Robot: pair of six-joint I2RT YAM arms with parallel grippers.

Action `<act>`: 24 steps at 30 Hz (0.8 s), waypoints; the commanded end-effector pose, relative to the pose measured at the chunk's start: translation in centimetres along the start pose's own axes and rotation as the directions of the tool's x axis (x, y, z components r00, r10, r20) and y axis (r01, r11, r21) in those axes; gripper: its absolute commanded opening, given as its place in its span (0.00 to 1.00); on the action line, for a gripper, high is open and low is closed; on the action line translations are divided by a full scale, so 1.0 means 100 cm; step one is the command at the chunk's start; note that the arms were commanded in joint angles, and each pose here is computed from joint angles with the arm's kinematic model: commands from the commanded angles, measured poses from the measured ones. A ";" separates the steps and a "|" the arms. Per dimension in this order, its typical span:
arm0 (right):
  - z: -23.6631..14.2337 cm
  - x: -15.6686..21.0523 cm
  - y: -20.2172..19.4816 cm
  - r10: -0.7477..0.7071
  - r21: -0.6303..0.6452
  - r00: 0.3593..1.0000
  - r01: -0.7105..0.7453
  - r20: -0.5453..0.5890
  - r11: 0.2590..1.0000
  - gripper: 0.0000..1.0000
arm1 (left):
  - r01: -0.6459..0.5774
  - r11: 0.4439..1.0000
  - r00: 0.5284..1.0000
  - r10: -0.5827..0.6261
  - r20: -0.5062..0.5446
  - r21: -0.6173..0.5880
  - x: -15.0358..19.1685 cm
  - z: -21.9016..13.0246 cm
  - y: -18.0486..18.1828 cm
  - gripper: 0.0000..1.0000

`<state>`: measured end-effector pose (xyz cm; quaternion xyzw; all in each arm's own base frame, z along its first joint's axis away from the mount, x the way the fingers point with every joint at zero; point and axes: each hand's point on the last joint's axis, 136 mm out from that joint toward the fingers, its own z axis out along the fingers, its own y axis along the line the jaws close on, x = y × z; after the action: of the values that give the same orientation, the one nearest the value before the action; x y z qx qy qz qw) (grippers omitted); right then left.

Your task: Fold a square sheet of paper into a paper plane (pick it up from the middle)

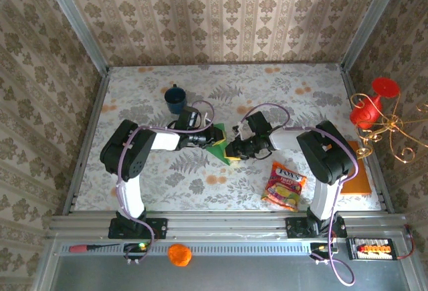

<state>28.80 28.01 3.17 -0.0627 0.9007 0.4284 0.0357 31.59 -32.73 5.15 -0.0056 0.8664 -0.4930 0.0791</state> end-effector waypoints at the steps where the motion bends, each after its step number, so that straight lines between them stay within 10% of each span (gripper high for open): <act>1: -0.006 0.006 -0.008 0.002 0.047 1.000 -0.002 -0.005 0.999 0.26 | -0.016 1.000 1.000 0.016 0.002 -0.020 -0.005 0.003 0.003 0.15; 24: 0.009 0.024 -0.039 -0.002 0.217 0.997 0.019 -0.078 0.976 0.22 | -0.011 1.000 1.000 0.011 -0.003 -0.027 -0.006 0.005 0.004 0.15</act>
<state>28.10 27.23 1.70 -0.0850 0.9261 0.3658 0.0368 31.76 -32.70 4.74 -0.0113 0.8717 -0.4844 0.0731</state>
